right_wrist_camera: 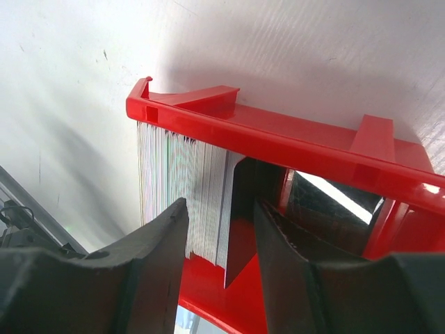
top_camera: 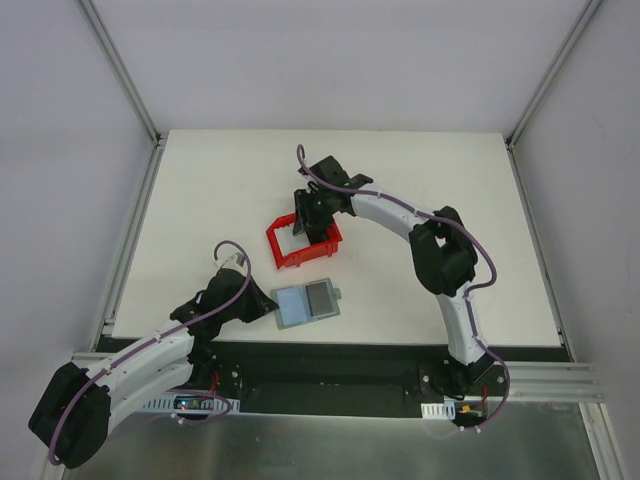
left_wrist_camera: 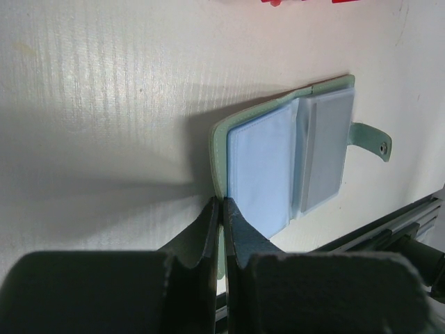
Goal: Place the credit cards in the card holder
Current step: Pick up the credit card from the storage box, then insert the credit card into the card holder.
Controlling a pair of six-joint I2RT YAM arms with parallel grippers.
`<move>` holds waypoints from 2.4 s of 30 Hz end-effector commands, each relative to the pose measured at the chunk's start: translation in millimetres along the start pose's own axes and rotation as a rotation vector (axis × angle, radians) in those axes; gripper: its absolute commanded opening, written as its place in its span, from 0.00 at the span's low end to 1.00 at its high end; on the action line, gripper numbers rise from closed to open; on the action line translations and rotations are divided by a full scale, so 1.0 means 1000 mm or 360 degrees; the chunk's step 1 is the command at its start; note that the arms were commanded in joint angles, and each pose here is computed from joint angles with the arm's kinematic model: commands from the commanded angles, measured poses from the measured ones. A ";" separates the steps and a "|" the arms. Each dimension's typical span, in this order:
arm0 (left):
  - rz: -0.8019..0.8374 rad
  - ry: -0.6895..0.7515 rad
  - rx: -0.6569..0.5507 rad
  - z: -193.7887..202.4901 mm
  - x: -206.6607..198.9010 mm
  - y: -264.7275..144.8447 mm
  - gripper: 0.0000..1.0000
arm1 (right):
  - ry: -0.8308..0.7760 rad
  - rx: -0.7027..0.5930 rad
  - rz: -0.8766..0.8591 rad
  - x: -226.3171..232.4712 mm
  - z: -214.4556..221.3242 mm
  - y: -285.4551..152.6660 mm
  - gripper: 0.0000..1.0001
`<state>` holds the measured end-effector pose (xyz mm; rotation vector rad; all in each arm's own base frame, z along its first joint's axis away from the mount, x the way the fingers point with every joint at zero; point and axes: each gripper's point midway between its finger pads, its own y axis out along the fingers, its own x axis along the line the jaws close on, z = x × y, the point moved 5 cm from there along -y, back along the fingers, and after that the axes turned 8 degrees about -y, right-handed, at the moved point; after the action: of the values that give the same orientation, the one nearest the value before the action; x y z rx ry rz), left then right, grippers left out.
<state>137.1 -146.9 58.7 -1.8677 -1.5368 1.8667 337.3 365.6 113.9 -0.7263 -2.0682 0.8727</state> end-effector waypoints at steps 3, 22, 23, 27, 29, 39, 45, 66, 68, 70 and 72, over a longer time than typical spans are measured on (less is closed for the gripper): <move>0.0064 0.0010 -0.0018 -0.007 -0.013 -0.001 0.00 | -0.0029 -0.0139 -0.0072 0.017 -0.020 -0.033 0.40; 0.0060 0.0007 -0.0006 -0.006 -0.011 0.000 0.00 | -0.0032 -0.0227 0.0062 0.003 -0.033 -0.053 0.02; 0.0057 0.0007 -0.0007 -0.006 -0.010 0.000 0.00 | -0.0046 -0.0250 0.0085 0.002 -0.036 -0.058 0.02; 0.0058 0.0011 0.0001 -0.005 -0.010 0.000 0.00 | -0.0110 -0.0340 0.0107 0.007 -0.051 -0.080 0.00; 0.0054 0.0011 0.0000 -0.005 -0.008 0.000 0.00 | -0.0137 -0.0390 0.0120 0.011 -0.056 -0.095 0.00; 0.0026 0.0005 0.0013 -0.001 0.000 0.001 0.00 | -0.0001 -0.0540 -0.0191 0.043 -0.002 -0.141 0.00; 0.0001 0.0005 0.0018 0.000 0.004 0.003 0.00 | 0.0110 -0.0431 -0.0336 0.060 0.066 -0.120 0.00; -0.0080 0.0021 0.0055 0.003 0.013 0.006 0.00 | 0.0257 -0.0124 -0.0358 0.046 0.148 -0.032 0.00; -0.0082 0.0018 0.0056 0.003 0.013 0.007 0.00 | 0.0255 -0.0109 -0.0342 0.042 0.150 -0.029 0.00; -0.0084 0.0020 0.0058 0.004 0.014 0.007 0.00 | 0.0259 -0.0088 -0.0332 0.037 0.154 -0.026 0.00; -0.0092 0.0017 0.0058 0.004 0.014 0.007 0.00 | 0.0266 -0.0078 -0.0312 0.033 0.158 -0.024 0.00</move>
<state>137.8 -147.9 50.5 -1.8321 -1.5202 1.8796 184.2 324.1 76.7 -0.5974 -1.9652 0.6437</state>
